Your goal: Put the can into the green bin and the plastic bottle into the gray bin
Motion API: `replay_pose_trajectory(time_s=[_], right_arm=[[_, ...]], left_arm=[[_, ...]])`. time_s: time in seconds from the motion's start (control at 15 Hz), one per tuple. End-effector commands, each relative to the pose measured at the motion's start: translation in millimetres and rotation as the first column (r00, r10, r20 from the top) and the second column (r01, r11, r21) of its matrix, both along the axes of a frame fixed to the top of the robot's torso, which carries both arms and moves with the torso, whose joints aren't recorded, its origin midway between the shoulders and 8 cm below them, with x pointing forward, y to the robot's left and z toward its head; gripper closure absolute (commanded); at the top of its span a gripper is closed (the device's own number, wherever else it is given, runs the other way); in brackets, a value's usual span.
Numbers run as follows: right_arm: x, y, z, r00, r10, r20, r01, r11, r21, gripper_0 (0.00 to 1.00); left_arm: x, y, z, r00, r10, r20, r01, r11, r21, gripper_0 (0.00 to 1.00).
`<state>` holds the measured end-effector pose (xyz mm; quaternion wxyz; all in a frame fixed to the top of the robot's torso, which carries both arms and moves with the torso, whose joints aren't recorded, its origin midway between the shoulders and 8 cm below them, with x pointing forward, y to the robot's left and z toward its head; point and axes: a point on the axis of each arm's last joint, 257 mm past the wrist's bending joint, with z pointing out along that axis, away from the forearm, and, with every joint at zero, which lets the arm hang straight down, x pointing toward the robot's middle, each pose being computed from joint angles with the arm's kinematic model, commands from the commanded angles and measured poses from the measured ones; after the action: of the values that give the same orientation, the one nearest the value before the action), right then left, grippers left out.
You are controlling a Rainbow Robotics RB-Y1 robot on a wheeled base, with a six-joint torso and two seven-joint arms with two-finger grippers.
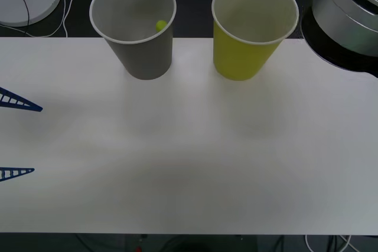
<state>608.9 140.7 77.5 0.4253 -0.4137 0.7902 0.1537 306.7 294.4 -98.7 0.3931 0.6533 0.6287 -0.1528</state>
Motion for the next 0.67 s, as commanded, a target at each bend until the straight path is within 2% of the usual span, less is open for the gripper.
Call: replay_pose_trajectory(time_s=[0.07, 0.47, 0.67], right_arm=[[-3.6, -7.0, -0.6, 0.999, 0.039, -0.013, -0.039, 0.999, 0.015, 0.00], [-16.6, -33.1, -1.9, 0.991, 0.126, -0.040, -0.124, 0.991, 0.051, 0.00], [-24.3, -47.4, -1.8, 0.985, 0.171, -0.029, -0.169, 0.984, 0.056, 0.00]], left_arm=[[0.0, 0.0, 0.0, 1.0000, 0.000, 0.000, 0.000, 1.000, 0.000, 0.00], [0.0, 0.0, 0.0, 1.0000, 0.000, 0.000, 0.000, 1.000, 0.000, 0.00], [0.0, 0.0, 0.0, 1.0000, 0.000, 0.000, 0.000, 1.000, 0.000, 0.00]])
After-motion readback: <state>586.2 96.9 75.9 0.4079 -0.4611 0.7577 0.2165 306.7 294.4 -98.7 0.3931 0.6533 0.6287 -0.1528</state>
